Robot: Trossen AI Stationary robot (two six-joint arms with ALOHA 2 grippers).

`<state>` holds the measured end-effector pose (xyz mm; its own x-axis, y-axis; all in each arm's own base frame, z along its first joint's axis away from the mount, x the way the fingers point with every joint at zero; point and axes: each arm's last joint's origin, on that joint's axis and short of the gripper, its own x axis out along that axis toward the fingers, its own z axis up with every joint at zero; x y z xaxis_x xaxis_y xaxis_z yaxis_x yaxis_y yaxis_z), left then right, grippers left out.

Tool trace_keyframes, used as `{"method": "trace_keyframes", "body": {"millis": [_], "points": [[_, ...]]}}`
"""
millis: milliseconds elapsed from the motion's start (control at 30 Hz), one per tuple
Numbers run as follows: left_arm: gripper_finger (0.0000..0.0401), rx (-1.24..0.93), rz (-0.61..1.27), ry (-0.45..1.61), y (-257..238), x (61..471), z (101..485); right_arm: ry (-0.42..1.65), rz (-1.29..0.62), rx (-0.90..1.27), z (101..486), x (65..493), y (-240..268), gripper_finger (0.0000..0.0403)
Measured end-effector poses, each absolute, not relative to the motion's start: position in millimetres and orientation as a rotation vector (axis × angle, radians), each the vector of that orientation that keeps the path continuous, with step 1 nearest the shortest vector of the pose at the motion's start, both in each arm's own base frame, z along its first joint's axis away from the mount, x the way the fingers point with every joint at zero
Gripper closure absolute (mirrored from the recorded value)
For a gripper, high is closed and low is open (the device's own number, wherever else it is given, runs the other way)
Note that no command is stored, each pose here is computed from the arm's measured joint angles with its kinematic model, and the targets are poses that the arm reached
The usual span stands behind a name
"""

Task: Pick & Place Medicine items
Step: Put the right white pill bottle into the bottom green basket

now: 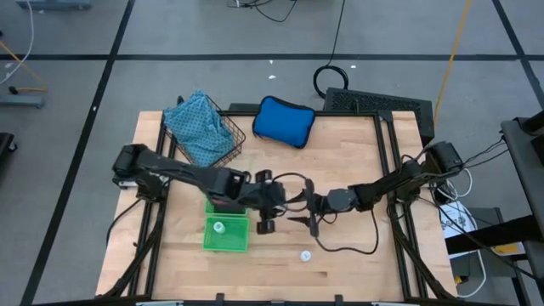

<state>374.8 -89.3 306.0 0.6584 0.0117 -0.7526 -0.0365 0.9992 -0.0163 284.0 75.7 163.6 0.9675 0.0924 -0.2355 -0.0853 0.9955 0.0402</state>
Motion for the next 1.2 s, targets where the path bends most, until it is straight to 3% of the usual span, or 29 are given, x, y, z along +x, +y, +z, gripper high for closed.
{"method": "trace_keyframes", "body": {"millis": [133, 300, 667, 933, 1200], "points": [[0.0261, -0.042, 0.113, 0.952, -107.5, 351.5, 306.4, 0.239, 0.092, 0.031, 174.0, 279.1, 75.1, 0.0094], [0.0261, -0.097, 0.153, 1.037, -147.3, 320.2, 297.8, 0.232, 0.092, 0.059, 186.6, 272.4, 74.1, 0.0068], [0.0261, -0.222, 0.386, 0.998, -211.9, 257.7, 250.4, 0.219, 0.090, 0.061, 192.5, 269.8, 73.0, 0.0080], [0.0261, -0.269, 0.486, 0.988, -198.3, 253.8, 210.8, 0.197, 0.090, 0.072, 194.7, 270.3, 73.1, 0.0081], [0.0261, -0.296, 0.459, 1.007, -177.4, 268.3, 190.7, 0.199, 0.089, 0.073, 194.5, 270.2, 73.1, 0.0081]]}}
